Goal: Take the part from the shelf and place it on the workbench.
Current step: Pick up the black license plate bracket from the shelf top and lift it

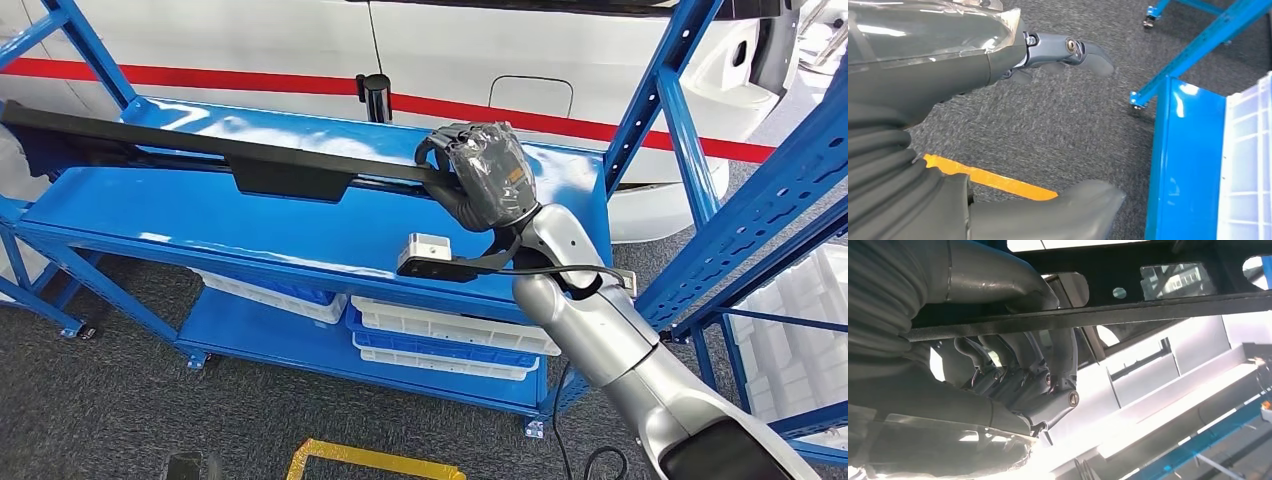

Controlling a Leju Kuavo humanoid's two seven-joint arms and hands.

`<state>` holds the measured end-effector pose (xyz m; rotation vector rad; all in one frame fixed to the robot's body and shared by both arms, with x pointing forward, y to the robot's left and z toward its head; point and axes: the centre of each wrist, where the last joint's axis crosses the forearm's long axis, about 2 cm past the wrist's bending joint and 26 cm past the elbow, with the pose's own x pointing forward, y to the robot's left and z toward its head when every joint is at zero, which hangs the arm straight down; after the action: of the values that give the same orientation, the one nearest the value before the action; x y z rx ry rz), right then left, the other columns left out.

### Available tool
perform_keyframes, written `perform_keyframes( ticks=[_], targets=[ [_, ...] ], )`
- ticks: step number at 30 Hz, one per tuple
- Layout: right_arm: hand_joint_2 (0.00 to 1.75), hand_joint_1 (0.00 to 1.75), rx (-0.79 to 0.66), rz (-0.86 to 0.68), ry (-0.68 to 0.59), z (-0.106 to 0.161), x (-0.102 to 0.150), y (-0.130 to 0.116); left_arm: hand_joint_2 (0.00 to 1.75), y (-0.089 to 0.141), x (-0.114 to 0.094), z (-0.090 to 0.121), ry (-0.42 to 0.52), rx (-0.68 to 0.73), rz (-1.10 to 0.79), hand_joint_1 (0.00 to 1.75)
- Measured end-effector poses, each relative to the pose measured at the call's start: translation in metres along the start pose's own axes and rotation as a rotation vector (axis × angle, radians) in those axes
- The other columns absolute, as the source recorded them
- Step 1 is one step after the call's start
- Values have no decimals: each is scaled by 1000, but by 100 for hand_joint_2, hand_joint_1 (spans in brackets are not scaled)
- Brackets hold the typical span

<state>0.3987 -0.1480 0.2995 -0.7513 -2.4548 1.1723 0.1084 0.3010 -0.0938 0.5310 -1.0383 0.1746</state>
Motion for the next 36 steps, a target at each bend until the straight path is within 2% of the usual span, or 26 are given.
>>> perform_keyframes(
  ticks=[20,36],
  targets=[
    [175,162,1,-11,-12,3,7,4,175,-1,-3,0,96,-25,-6,0],
    [175,162,16,-23,6,8,9,9,175,1,-3,-2,109,-37,-14,0]
  ],
)
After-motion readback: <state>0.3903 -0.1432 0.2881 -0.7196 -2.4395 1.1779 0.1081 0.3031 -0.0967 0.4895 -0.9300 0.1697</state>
